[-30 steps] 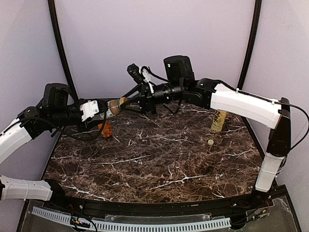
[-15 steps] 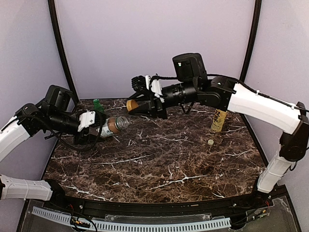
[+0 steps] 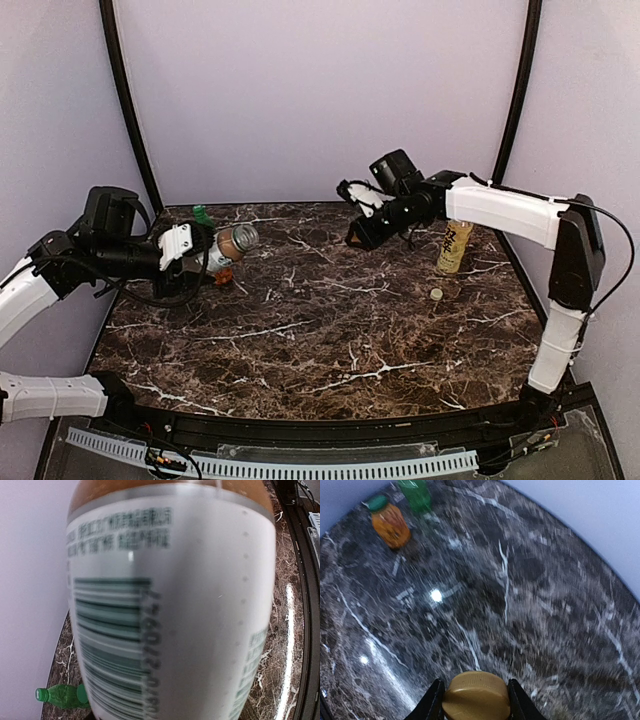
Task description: Unscrew the bottle caps
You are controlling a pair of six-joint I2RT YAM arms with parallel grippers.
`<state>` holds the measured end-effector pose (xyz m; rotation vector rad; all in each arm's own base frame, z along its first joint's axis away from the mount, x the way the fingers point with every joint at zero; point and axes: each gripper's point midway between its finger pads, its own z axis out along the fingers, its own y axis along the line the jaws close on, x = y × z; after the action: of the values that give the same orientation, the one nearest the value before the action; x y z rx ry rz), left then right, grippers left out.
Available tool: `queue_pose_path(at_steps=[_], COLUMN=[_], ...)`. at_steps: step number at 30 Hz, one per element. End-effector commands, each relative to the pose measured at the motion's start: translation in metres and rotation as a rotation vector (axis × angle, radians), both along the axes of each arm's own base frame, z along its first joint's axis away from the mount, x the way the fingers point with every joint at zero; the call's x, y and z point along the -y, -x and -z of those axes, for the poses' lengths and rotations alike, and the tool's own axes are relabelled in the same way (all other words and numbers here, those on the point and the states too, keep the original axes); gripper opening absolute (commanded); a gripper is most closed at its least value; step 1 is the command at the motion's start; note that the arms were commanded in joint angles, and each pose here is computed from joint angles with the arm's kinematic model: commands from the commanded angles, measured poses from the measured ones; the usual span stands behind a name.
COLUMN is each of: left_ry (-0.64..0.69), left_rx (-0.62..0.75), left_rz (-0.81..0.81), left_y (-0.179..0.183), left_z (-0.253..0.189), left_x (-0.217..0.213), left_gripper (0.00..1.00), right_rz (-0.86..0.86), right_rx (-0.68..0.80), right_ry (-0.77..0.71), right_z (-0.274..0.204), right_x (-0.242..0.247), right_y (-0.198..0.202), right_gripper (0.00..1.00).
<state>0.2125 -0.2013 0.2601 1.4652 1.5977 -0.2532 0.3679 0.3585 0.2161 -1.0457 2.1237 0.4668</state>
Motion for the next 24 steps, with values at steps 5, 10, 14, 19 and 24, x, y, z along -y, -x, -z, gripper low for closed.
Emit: queue_pose_path(at_steps=[5, 10, 14, 19, 24], left_ry=[0.027, 0.034, 0.037, 0.048, 0.064], left_rx=[0.031, 0.031, 0.030, 0.024, 0.018], left_rz=[-0.045, -0.047, -0.051, -0.050, -0.051], left_y=[-0.004, -0.004, -0.004, -0.005, -0.006], left_z=[-0.002, -0.002, -0.004, -0.006, -0.008], left_x=[-0.006, -0.006, -0.006, -0.005, -0.002], left_gripper=[0.13, 0.14, 0.14, 0.14, 0.14], right_rz=[0.304, 0.353, 0.380, 0.389, 0.388], right_rx=[-0.410, -0.467, -0.460, -0.458, -0.411], right_ry=[0.246, 0.285, 0.299, 0.322, 0.306], right_z=[0.149, 0.189, 0.202, 0.206, 0.181], right_x=[0.077, 0.096, 0.104, 0.108, 0.106], right_y=[0.035, 0.041, 0.038, 0.038, 0.030], right_gripper=[0.00, 0.00, 0.00, 0.50, 0.97])
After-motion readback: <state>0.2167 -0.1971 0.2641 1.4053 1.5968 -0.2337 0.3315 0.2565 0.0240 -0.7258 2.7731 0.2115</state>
